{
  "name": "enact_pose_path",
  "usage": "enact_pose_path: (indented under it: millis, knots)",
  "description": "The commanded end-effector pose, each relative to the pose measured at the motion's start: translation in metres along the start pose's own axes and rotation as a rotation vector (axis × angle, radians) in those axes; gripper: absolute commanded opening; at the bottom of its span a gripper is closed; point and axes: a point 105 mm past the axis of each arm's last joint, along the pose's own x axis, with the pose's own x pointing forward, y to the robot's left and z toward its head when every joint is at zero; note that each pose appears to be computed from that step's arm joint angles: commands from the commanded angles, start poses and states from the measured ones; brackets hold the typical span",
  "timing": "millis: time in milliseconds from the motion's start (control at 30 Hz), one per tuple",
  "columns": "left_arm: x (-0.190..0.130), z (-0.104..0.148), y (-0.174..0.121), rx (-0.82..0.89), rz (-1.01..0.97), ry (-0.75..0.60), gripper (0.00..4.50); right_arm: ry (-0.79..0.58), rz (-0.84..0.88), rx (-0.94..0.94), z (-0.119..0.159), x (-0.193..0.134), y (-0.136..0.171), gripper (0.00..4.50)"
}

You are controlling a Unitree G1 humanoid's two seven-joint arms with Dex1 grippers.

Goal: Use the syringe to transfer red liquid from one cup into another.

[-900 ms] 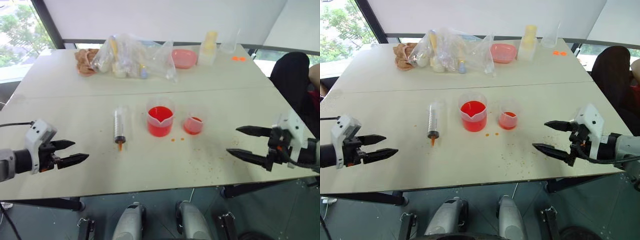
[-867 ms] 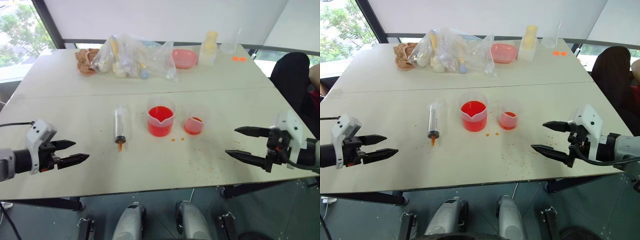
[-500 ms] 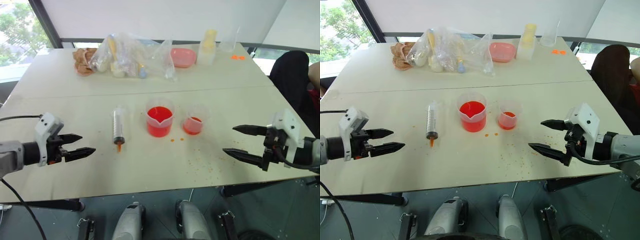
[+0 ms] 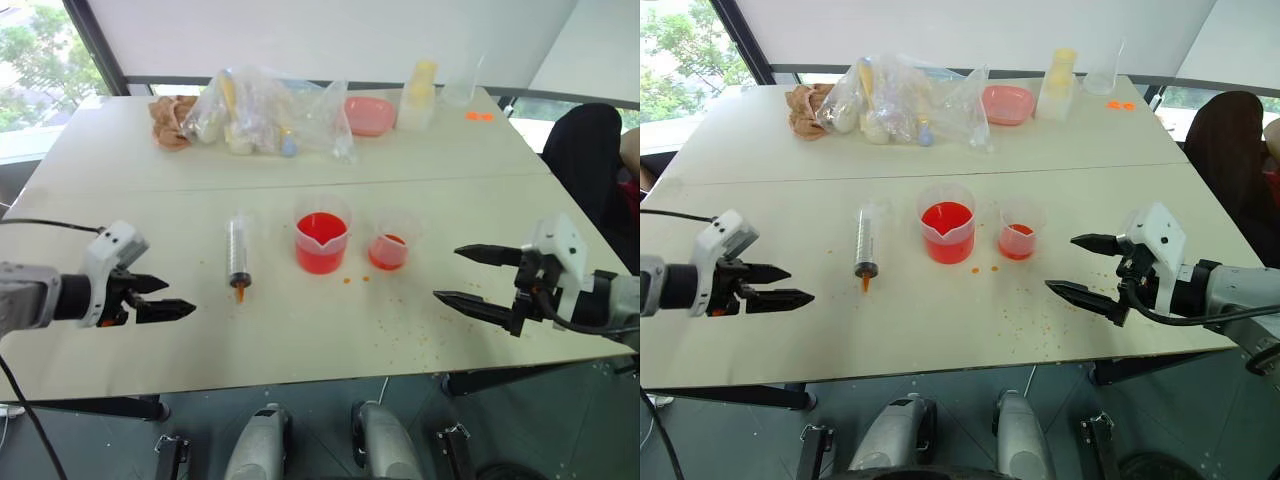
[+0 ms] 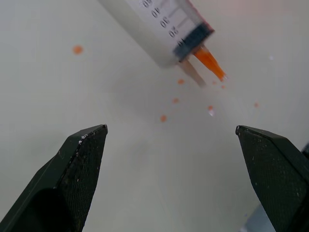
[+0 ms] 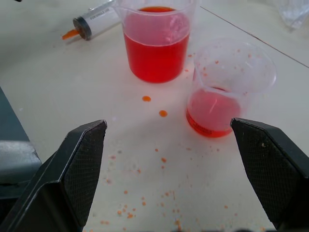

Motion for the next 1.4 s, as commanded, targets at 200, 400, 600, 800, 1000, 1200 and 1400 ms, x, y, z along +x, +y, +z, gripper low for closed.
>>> enact_pose_path:
  millis: [200,400,600,800,1000,1200,1400]
  knots:
    - [0.033,0.112,0.003,-0.25,0.034,-0.08,4.43,-0.121,0.106,-0.232,0.048,0.014,0.009,4.32]
    - [0.061,0.117,0.005,-0.3,0.106,0.073,4.43,-0.178,0.17,-0.33,0.063,0.027,0.021,4.32]
    - [0.08,0.098,0.011,-0.348,0.167,0.191,4.43,-0.211,0.182,-0.354,0.067,0.032,0.03,4.32]
    - [0.115,0.086,0.007,-0.407,0.147,0.213,4.43,-0.241,0.149,-0.31,0.063,0.037,0.029,4.32]
    - [0.134,0.091,0.005,-0.391,0.159,0.179,3.31,-0.236,0.132,-0.291,0.06,0.035,0.027,4.32]
    - [0.137,0.091,0.003,-0.405,0.151,0.165,1.47,-0.215,0.122,-0.275,0.055,0.033,0.026,4.32]
    - [0.094,0.195,-0.005,-0.078,0.111,-0.361,1.43,-0.254,0.047,-0.228,0.062,0.019,0.008,4.32]
